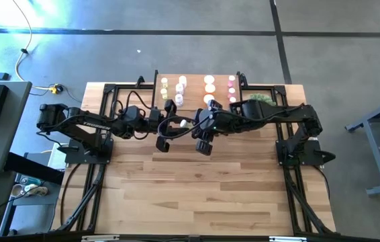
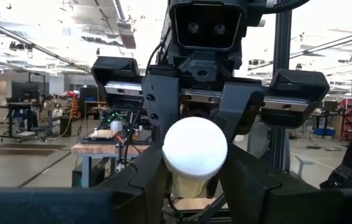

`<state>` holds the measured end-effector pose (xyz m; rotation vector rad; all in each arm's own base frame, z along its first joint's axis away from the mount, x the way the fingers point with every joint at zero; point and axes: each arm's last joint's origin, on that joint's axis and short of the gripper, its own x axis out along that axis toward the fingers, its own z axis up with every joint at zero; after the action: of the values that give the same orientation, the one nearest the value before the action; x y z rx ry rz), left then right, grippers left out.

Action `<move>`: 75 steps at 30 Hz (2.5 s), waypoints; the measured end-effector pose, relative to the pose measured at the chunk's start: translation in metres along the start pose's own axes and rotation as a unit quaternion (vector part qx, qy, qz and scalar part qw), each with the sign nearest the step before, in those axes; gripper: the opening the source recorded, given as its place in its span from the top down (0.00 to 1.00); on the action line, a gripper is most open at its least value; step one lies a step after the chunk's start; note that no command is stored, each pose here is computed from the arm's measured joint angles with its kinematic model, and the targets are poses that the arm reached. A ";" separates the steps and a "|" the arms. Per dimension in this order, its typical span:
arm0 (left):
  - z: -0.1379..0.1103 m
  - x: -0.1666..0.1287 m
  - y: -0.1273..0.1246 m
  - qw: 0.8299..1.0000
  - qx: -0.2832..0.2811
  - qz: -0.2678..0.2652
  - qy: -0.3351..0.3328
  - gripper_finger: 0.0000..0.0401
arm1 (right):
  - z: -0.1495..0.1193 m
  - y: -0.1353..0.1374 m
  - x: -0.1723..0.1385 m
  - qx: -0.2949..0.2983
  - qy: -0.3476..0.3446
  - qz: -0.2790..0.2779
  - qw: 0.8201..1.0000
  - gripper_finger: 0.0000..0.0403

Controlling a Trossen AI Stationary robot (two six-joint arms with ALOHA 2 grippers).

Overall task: Pick and place medicine bottles onto shelf by color
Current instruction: Put the yellow pill bottle aligned with the other yellow pill bottle on the shelf

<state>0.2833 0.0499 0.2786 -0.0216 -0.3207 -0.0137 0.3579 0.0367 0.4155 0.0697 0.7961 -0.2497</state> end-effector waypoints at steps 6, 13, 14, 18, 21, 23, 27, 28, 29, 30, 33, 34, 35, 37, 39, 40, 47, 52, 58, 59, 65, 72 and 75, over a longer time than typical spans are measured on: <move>-0.002 0.000 0.000 1.000 0.015 0.000 0.010 0.61 | 0.001 0.000 0.000 0.001 -0.004 -0.003 1.000 0.79; -0.005 -0.001 0.004 0.999 0.018 0.007 0.029 0.47 | 0.002 0.000 0.000 -0.004 -0.015 -0.012 1.000 0.79; -0.005 -0.001 0.005 0.999 0.019 0.009 0.029 0.45 | 0.003 0.000 0.000 -0.008 -0.015 -0.012 1.000 0.79; 0.003 -0.005 0.012 1.000 0.010 0.022 0.016 0.39 | 0.004 0.000 -0.001 -0.015 -0.021 -0.011 1.000 0.79; 0.008 -0.007 0.017 1.000 0.013 0.026 0.011 0.38 | 0.004 -0.001 -0.001 -0.021 -0.026 -0.027 0.999 0.79; 0.011 -0.009 0.018 0.999 0.016 0.028 0.004 0.38 | 0.004 -0.002 -0.001 -0.025 -0.029 -0.038 0.999 0.79; 0.011 -0.009 0.018 0.999 0.016 0.028 0.005 0.41 | 0.007 -0.001 -0.001 -0.027 -0.045 -0.038 0.998 0.79; 0.011 -0.009 0.018 0.999 0.016 0.028 0.005 0.41 | 0.008 -0.001 -0.001 -0.026 -0.049 -0.036 0.998 0.79; 0.011 -0.009 0.018 0.999 0.016 0.028 0.005 0.42 | 0.009 -0.001 -0.001 -0.029 -0.053 -0.035 0.998 0.79; 0.011 -0.009 0.018 0.999 0.016 0.028 0.005 0.43 | 0.010 -0.001 -0.001 -0.033 -0.055 -0.034 0.997 0.79; 0.012 -0.009 0.018 0.999 0.017 0.028 0.000 0.45 | 0.010 0.000 -0.001 -0.034 -0.057 -0.032 0.997 0.79; 0.012 -0.009 0.018 0.999 0.017 0.027 -0.002 0.46 | 0.010 0.000 -0.001 -0.033 -0.058 -0.030 0.997 0.79; 0.013 -0.009 0.018 0.999 0.018 0.027 -0.003 0.47 | 0.011 0.000 -0.001 -0.032 -0.059 -0.027 0.997 0.79; 0.013 -0.009 0.018 0.999 0.018 0.027 -0.006 0.50 | 0.012 0.001 -0.002 -0.029 -0.066 -0.016 0.997 0.79; 0.014 -0.009 0.018 0.999 0.019 0.024 -0.008 0.52 | 0.013 0.001 -0.002 -0.029 -0.070 -0.009 0.997 0.79; 0.014 -0.009 0.017 1.000 0.019 0.023 -0.009 0.54 | 0.013 0.001 -0.002 -0.029 -0.071 -0.008 0.997 0.79; 0.015 -0.008 0.016 1.000 0.024 0.011 -0.015 0.64 | 0.014 0.002 -0.002 -0.026 -0.075 -0.002 0.997 0.79; 0.016 -0.008 0.015 0.999 0.026 -0.004 -0.020 0.71 | 0.015 0.002 -0.002 -0.025 -0.077 0.004 0.997 0.79; 0.016 -0.008 0.015 0.999 0.026 -0.004 -0.020 0.77 | 0.015 0.002 -0.002 -0.026 -0.076 0.003 0.997 0.79; 0.016 -0.008 0.015 0.999 0.026 -0.004 -0.020 0.77 | 0.015 0.002 -0.002 -0.026 -0.076 0.003 0.997 0.79; 0.016 -0.008 0.015 0.999 0.027 -0.004 -0.020 0.78 | 0.014 0.002 -0.002 -0.029 -0.075 0.003 0.997 0.76; 0.016 -0.008 0.015 1.000 0.026 -0.003 -0.018 0.78 | 0.014 0.002 -0.002 -0.040 -0.072 0.005 0.997 0.64; 0.014 -0.008 0.016 1.000 0.026 0.000 -0.010 0.78 | 0.011 0.002 -0.003 -0.044 -0.060 0.003 0.997 0.58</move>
<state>0.2713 0.0661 0.2892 0.0299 -0.3419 -0.0056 0.3644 0.0371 0.4253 -0.0255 0.6861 -0.2106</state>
